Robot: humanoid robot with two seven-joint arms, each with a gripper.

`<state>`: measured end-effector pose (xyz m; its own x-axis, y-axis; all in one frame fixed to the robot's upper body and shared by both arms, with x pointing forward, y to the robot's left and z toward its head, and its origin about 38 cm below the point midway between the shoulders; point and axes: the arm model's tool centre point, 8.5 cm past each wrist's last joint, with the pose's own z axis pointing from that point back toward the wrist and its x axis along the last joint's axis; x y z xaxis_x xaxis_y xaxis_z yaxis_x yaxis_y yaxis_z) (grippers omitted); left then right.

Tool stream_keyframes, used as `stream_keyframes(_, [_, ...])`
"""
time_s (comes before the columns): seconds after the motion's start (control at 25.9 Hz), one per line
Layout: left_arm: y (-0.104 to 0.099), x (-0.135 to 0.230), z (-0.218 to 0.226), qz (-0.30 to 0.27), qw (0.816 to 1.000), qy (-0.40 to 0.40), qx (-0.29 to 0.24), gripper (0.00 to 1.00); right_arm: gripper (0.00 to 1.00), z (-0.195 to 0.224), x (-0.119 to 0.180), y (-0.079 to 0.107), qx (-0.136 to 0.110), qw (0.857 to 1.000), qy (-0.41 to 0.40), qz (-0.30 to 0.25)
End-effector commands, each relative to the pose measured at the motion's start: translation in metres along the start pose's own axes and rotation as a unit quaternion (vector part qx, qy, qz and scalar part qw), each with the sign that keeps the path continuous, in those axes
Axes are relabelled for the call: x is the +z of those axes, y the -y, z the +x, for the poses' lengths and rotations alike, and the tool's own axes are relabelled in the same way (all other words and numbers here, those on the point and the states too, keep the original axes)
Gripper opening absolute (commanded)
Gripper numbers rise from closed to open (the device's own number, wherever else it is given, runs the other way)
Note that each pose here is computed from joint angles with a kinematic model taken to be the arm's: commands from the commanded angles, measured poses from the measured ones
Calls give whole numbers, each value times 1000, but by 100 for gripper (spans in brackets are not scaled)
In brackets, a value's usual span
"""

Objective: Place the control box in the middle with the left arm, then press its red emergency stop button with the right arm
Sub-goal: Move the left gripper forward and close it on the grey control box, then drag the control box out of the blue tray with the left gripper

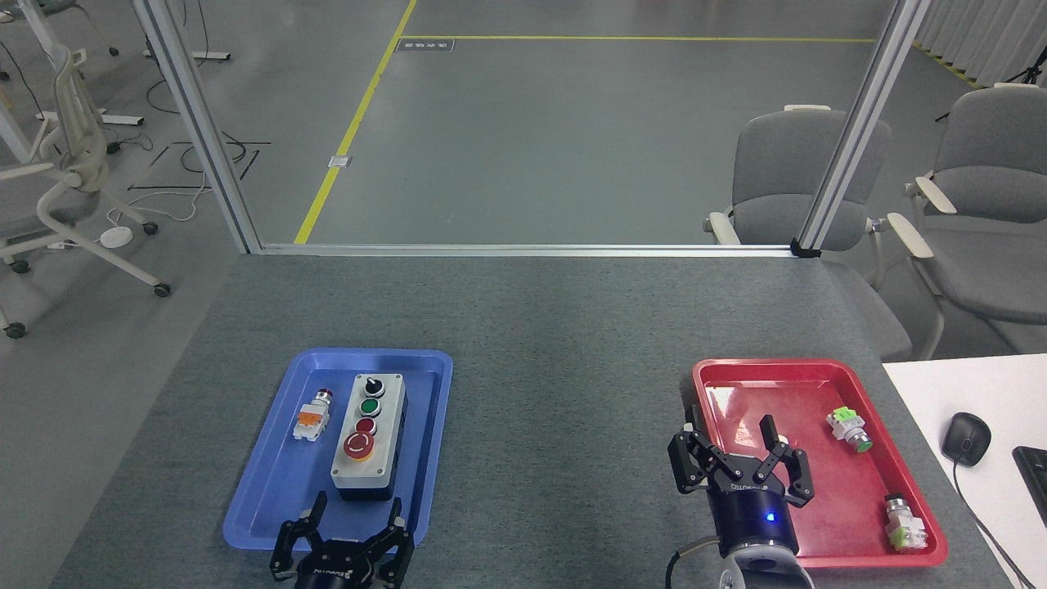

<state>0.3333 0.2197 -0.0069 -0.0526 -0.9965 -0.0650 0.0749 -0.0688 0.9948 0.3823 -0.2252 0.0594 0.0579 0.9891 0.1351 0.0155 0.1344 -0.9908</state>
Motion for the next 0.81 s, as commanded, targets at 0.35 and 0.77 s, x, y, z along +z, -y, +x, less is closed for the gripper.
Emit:
stream_keyframes(0.35, [18, -23, 1, -41, 999, -29, 1, 99, 98, -1, 0, 2, 0, 1000, -1, -2])
stream_keyframes(0.77, [17, -50, -3, -62, 997, -39, 1, 99, 98, -1, 0, 2, 0, 1000, -1, -2])
